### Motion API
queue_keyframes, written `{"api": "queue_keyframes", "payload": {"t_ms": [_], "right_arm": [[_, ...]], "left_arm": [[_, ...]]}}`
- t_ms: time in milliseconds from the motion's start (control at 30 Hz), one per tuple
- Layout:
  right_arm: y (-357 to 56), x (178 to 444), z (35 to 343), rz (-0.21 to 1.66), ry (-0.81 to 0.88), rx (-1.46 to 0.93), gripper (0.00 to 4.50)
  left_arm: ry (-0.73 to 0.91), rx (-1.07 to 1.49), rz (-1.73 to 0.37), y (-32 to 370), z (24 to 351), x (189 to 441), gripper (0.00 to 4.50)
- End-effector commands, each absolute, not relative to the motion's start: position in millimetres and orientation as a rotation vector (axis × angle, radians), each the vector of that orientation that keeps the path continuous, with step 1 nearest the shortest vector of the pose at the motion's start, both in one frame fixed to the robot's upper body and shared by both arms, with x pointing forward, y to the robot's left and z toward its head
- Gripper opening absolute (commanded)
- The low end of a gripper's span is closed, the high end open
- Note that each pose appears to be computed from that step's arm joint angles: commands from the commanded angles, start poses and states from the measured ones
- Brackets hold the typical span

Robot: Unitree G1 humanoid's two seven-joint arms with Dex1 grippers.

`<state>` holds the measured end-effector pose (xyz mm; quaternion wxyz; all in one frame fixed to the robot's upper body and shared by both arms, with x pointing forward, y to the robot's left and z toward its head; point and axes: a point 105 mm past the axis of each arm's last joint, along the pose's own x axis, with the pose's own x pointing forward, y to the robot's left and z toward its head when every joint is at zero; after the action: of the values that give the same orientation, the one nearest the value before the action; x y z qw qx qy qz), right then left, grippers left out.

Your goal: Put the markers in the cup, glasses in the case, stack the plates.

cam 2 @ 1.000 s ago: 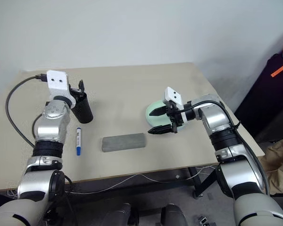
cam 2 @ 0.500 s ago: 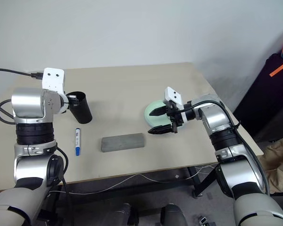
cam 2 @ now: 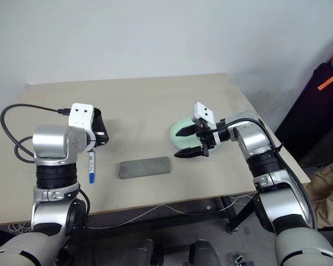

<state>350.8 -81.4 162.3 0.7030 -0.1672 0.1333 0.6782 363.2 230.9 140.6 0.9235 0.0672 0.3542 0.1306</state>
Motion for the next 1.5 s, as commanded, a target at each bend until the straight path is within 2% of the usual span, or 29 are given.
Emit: {"api": "queue_keyframes", "payload": {"t_ms": [33,267,533,1200,1300,1500], "right_arm": [[-79.9,352.6,180.7,1.510,0.231,-0.402,4.50],[-79.2,353.3,181.4,1.508,0.229,-0.405,4.50],[-78.7,353.3,181.3,1.508,0.230,-0.404,4.50],[-76.4,354.2,180.6,1.505,0.225,-0.395,4.50],[-76.3,354.4,180.8,1.503,0.224,-0.394,4.50],[-76.7,354.9,181.0,1.500,0.224,-0.395,4.50]], "left_arm": [[0.747,0.116,0.335,243.6,137.4,358.9,4.03],[0.857,0.081,0.379,252.9,109.8,350.6,4.03],[0.945,0.039,0.378,250.8,92.5,349.3,4.03],[1.065,-0.080,0.425,256.6,99.4,360.0,4.03],[1.069,-0.099,0.434,258.2,99.6,359.5,3.42],[1.076,-0.107,0.462,261.8,100.6,358.2,1.29]]}}
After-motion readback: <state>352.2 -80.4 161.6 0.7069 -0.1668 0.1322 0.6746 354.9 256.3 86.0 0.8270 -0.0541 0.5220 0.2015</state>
